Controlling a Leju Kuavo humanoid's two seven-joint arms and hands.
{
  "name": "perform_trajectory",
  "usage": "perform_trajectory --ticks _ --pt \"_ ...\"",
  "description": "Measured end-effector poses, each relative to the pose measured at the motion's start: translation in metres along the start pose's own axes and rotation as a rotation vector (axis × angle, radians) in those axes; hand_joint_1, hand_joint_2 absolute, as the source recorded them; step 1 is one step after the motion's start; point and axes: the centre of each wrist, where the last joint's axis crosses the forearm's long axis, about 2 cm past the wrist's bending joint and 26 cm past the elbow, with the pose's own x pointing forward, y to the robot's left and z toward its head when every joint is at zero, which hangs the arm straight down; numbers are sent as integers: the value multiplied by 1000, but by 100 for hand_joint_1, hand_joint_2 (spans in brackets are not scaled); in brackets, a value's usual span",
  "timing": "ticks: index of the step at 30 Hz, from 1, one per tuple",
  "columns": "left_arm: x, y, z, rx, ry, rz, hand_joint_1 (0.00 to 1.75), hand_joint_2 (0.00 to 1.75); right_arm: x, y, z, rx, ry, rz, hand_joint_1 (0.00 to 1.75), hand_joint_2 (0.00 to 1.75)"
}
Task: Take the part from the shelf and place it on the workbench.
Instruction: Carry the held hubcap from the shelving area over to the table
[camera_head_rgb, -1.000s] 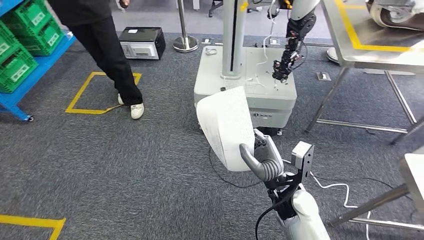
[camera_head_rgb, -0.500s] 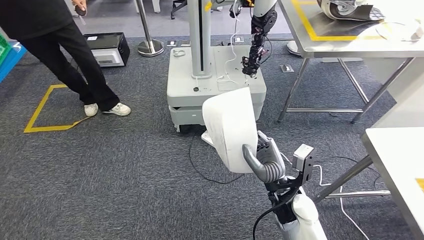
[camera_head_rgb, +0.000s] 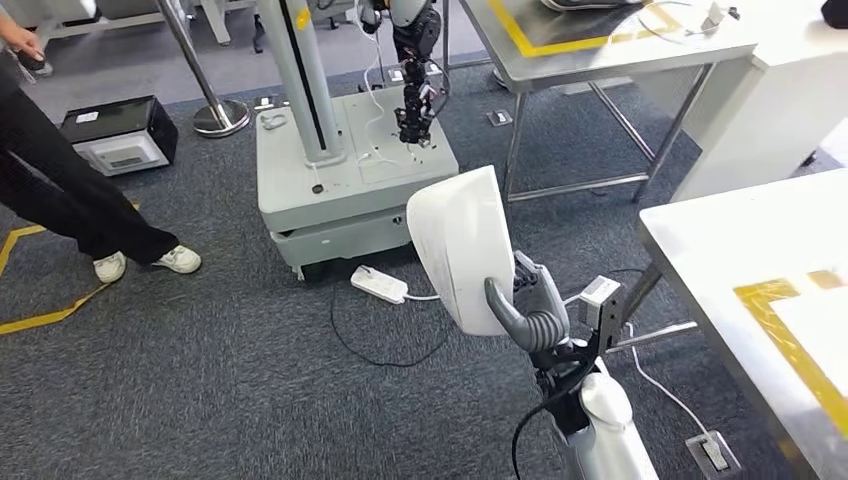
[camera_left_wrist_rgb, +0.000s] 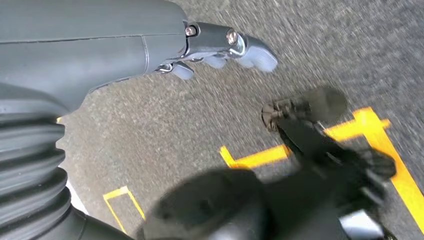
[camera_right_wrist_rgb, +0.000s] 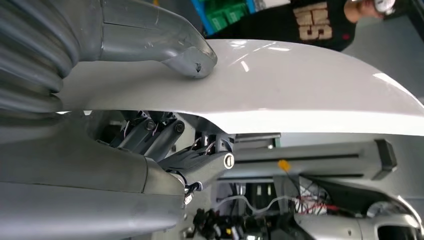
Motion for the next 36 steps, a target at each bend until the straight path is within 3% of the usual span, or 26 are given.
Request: perform_trajectory --ticks 4,13,23,28,36 --pt "-11 -2 0 -5 72 8 0 175 -5 -1 3 3 28 12 175 175" --pt "-12 0 1 -2 87 13 0 175 -9 -2 6 3 46 19 175 175" --pt "-11 -5 -1 -9 -50 29 0 175 -14 -3 6 -31 48 32 175 175" --pt "-5 -4 -1 -8 -13 12 0 175 -14 -3 5 -61 62 44 175 175" --pt "-14 -7 -2 -15 48 17 0 175 -15 -1 2 -88 74 57 175 175"
